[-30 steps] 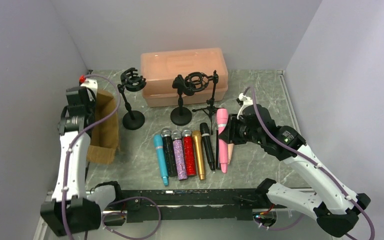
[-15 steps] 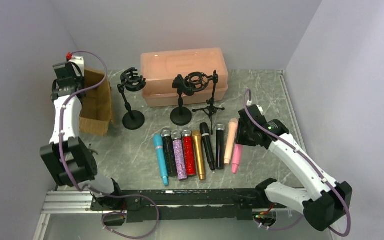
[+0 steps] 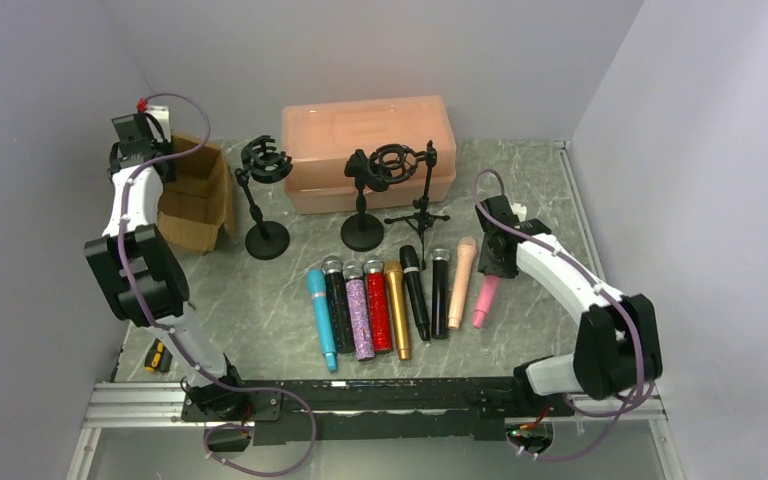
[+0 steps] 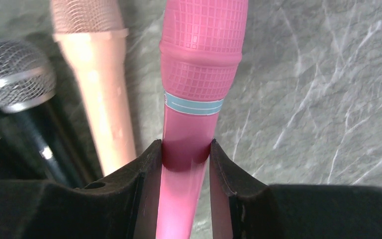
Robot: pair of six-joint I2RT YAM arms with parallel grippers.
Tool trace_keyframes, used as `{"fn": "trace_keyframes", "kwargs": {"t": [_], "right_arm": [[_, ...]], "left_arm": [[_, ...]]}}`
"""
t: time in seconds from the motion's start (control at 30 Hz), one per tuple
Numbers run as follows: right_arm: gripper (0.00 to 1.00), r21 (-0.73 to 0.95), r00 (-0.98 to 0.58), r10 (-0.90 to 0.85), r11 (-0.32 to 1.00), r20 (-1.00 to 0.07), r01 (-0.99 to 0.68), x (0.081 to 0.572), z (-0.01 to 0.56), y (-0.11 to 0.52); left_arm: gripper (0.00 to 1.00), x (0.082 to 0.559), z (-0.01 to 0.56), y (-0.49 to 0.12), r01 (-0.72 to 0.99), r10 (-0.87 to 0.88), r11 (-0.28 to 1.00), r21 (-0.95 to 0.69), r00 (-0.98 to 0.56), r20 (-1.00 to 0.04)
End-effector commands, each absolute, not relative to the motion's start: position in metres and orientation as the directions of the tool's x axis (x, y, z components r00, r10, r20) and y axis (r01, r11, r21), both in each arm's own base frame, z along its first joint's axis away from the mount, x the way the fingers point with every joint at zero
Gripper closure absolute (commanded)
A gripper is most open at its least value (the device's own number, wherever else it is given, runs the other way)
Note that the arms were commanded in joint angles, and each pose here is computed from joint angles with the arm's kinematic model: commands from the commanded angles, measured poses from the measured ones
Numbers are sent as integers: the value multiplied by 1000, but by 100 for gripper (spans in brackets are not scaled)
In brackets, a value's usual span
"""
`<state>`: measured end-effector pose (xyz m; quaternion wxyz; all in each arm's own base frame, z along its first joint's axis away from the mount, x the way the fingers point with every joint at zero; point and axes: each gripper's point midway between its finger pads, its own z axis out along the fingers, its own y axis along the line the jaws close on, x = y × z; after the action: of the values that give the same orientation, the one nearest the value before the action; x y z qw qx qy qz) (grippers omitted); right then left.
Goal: Attach the microphones to the stand
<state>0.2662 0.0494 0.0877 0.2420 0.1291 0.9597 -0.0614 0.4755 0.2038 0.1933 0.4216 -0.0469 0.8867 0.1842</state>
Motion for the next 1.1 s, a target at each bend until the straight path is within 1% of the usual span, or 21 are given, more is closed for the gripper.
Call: {"fn": "trace_keyframes", "kwargs": {"t": [0.0,0.03,0.07,0.13,0.17,0.23,0.33,0.43,0.53,0.6,0.63,0.7,0.8,1.07], "right_arm": [[95,-120,-823,222,937,-522,329,289,78,31],[94,-121,-823,227,934,-521,335,291,75,29],[93,-118,-819,234,932,-524,342,294,74,28],[91,-115,-817,242,930,-523,348,298,70,25],[89,-117,-819,242,930,-520,349,300,68,24],[86,-112,-819,247,930,-518,351,305,64,22],[79,-96,-818,251,933,-517,347,312,60,25],[71,-59,-815,253,942,-521,331,320,58,33],[58,-17,-819,249,954,-517,301,327,57,42],[47,15,-821,251,959,-513,284,330,58,49],[43,31,-820,254,960,-513,278,331,58,52],[38,52,-819,256,962,-513,269,332,60,56],[36,68,-813,259,963,-521,262,331,65,58],[35,106,-804,269,962,-531,252,328,71,62]], "left_arm": [[36,501,212,203,-206,104,940,271,-584,-805],[24,504,213,202,-193,105,945,264,-587,-803],[16,505,214,200,-184,102,949,257,-592,-799],[2,507,222,194,-158,104,958,239,-585,-804],[1,506,227,191,-146,107,962,232,-579,-808],[1,504,241,181,-113,112,971,210,-560,-821],[1,494,267,154,-18,109,990,139,-533,-839],[1,476,299,123,82,98,994,66,-494,-864],[1,452,318,88,199,80,980,-14,-459,-885],[1,435,326,65,281,69,958,-65,-441,-895],[0,427,329,54,320,62,943,-90,-435,-898],[1,412,333,34,391,44,909,-141,-428,-903],[1,396,338,18,450,38,875,-175,-425,-904],[1,377,333,5,512,72,841,-176,-428,-901]]}}
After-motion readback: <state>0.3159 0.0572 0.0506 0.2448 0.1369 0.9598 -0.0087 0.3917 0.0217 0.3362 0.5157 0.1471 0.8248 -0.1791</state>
